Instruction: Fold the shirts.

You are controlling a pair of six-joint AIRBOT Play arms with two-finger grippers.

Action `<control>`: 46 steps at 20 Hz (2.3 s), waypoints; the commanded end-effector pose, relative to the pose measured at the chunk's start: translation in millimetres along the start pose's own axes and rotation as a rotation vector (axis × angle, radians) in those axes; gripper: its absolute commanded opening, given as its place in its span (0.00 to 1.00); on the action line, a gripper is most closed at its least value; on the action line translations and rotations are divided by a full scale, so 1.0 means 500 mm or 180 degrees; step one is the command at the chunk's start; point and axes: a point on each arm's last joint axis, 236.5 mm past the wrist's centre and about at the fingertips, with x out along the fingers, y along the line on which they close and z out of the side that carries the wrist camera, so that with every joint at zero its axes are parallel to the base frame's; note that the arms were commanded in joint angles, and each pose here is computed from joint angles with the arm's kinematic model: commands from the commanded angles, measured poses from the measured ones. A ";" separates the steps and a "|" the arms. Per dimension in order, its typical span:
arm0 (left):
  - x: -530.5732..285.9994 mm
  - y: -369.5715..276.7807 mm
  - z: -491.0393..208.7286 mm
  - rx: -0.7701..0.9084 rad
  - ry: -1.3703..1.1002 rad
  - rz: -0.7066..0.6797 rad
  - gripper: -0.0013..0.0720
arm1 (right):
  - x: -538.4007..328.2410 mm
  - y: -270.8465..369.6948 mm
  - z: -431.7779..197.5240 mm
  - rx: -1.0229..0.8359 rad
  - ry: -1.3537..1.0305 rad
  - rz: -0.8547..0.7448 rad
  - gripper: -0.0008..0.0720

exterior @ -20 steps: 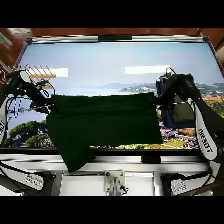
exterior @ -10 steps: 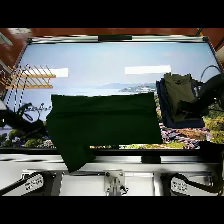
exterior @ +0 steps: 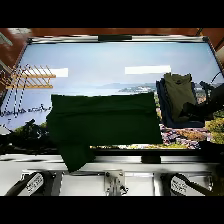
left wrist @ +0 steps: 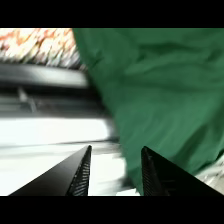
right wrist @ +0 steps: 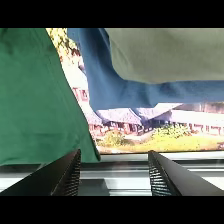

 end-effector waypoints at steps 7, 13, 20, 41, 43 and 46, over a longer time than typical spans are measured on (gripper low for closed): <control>0.053 -0.014 0.006 0.0225 0.0005 0.0022 0.56 | -0.002 -0.025 -0.012 -0.0002 0.0067 -0.0156 0.75; 0.054 -0.013 -0.010 0.0325 0.0117 0.0026 0.56 | -0.002 -0.023 -0.014 0.0001 0.0079 -0.0139 0.75; 0.058 -0.013 0.002 0.0317 0.0020 0.0018 0.55 | -0.002 -0.022 -0.015 0.0001 0.0088 -0.0137 0.74; 0.069 -0.007 0.004 0.0359 -0.0022 0.0023 0.08 | 0.240 0.090 -0.237 -0.0032 0.0961 0.0657 0.83; 0.069 -0.007 0.004 0.0361 -0.0023 0.0023 0.08 | 0.249 0.094 -0.221 -0.0006 0.0849 0.0601 0.83; 0.065 -0.007 0.014 0.0384 -0.0076 0.0039 0.08 | 0.258 0.095 -0.226 -0.0156 0.0872 0.0444 0.83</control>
